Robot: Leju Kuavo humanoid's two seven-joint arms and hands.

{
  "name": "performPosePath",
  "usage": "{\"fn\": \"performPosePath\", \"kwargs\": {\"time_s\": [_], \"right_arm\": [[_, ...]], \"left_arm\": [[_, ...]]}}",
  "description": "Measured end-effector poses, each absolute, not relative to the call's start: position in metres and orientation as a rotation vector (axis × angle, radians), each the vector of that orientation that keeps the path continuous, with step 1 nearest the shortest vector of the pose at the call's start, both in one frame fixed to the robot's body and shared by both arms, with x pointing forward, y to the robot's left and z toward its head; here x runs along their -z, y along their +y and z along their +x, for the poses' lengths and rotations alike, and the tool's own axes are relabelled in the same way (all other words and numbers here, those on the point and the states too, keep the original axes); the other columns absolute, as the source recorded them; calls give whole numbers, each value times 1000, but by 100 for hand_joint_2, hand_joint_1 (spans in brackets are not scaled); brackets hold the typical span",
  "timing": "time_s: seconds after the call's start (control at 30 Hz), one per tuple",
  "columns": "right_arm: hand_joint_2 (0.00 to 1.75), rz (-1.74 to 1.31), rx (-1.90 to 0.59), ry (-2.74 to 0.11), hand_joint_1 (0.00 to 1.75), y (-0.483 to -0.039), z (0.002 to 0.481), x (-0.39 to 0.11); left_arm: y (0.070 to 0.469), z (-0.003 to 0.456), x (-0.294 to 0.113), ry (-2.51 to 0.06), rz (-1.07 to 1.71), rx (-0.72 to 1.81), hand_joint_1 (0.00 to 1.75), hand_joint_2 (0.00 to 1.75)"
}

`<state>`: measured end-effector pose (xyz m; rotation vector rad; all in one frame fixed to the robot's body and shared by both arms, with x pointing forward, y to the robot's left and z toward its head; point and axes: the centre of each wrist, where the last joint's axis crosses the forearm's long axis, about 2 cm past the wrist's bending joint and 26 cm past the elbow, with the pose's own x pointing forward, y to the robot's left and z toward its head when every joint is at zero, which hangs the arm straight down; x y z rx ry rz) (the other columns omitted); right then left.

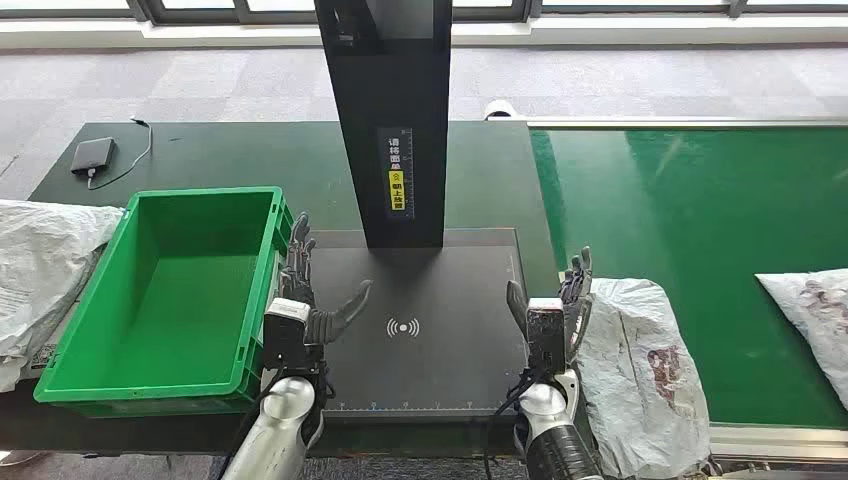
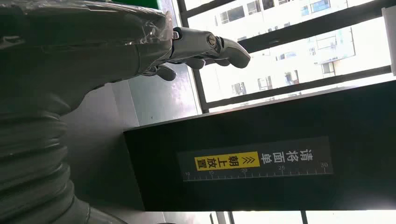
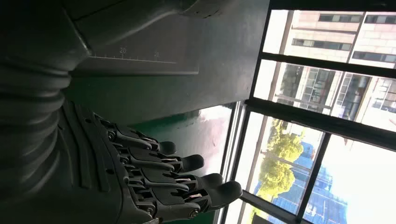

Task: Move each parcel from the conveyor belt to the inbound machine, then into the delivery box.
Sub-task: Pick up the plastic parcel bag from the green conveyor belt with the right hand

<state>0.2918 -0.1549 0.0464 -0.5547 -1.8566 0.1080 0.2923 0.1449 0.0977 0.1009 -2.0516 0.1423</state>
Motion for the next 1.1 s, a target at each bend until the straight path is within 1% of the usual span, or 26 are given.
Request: {"fn": "performPosePath", "kwargs": {"time_s": [0.17, 0.37, 0.63, 0.73, 0.93, 1.03, 1.1], "right_arm": [[175, -559, -120, -1860, 0, -155, 292, -46], [175, -673, -284, -1862, 0, -166, 294, -46], [175, -740, -244, -1802, 0, -179, 293, -43], [175, -766, -271, -1776, 0, -182, 293, -44], [175, -1061, -520, -1625, 0, -215, 294, -56], [175, -1180, -565, -1553, 0, -240, 287, -55], [175, -1227, -553, -1495, 0, -252, 281, -53]], "left_arm": [[145, 292, -98, -2051, 101, -142, 0, 175], [145, 292, -97, -2048, 101, -141, 0, 175], [146, 293, -96, -2045, 106, -145, 0, 175], [146, 293, -96, -2045, 105, -147, 0, 175], [150, 291, -93, -2028, 106, -176, 0, 175], [154, 287, -90, -2018, 114, -194, 0, 175], [157, 284, -89, -2015, 125, -208, 0, 175]]}}
